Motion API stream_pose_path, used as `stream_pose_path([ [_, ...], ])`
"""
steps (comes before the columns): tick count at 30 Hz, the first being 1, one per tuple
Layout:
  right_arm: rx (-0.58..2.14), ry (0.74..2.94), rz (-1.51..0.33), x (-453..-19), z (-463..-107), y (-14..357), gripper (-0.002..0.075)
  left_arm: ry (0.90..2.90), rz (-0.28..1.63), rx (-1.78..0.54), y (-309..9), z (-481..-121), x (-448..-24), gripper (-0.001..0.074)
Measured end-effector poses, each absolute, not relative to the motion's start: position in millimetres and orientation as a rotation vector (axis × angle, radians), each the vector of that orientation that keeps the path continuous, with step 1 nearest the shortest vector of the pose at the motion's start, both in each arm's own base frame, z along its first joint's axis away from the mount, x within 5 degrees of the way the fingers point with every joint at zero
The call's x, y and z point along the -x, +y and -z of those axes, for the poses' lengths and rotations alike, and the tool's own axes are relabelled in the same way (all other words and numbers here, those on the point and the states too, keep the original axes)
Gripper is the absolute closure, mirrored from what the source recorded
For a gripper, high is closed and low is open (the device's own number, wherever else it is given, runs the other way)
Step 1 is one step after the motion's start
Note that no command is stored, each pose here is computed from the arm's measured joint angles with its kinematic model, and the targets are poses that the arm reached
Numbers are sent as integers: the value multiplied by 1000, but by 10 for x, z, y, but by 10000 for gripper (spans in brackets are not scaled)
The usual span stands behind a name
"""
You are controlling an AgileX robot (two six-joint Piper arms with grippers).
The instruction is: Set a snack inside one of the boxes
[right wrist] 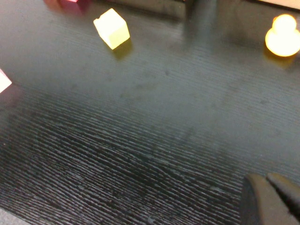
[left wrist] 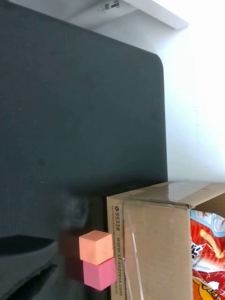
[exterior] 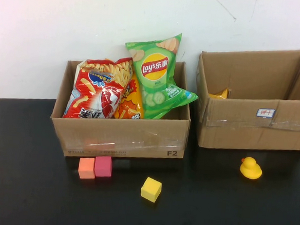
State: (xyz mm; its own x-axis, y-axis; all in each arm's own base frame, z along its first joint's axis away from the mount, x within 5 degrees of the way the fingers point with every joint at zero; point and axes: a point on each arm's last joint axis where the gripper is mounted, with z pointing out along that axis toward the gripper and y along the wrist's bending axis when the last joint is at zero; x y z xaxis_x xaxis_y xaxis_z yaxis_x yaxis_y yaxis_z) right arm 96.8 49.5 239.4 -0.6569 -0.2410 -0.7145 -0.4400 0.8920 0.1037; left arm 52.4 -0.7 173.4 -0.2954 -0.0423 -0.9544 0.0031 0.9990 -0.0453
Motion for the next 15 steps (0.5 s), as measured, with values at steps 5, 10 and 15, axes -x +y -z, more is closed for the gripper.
stream_pose_path([
  [5,477,2310,-355,-910,-2315,477,725,1870,44,28,-7,-1734,-524,736],
  [10,524,2217,-297,-694,-2150,374,725,1870,44,28,-7,-1734,-524,736],
  [15,531,2006,-209,-528,-2035,263,725,1870,43,27,-7,-1734,-524,736],
])
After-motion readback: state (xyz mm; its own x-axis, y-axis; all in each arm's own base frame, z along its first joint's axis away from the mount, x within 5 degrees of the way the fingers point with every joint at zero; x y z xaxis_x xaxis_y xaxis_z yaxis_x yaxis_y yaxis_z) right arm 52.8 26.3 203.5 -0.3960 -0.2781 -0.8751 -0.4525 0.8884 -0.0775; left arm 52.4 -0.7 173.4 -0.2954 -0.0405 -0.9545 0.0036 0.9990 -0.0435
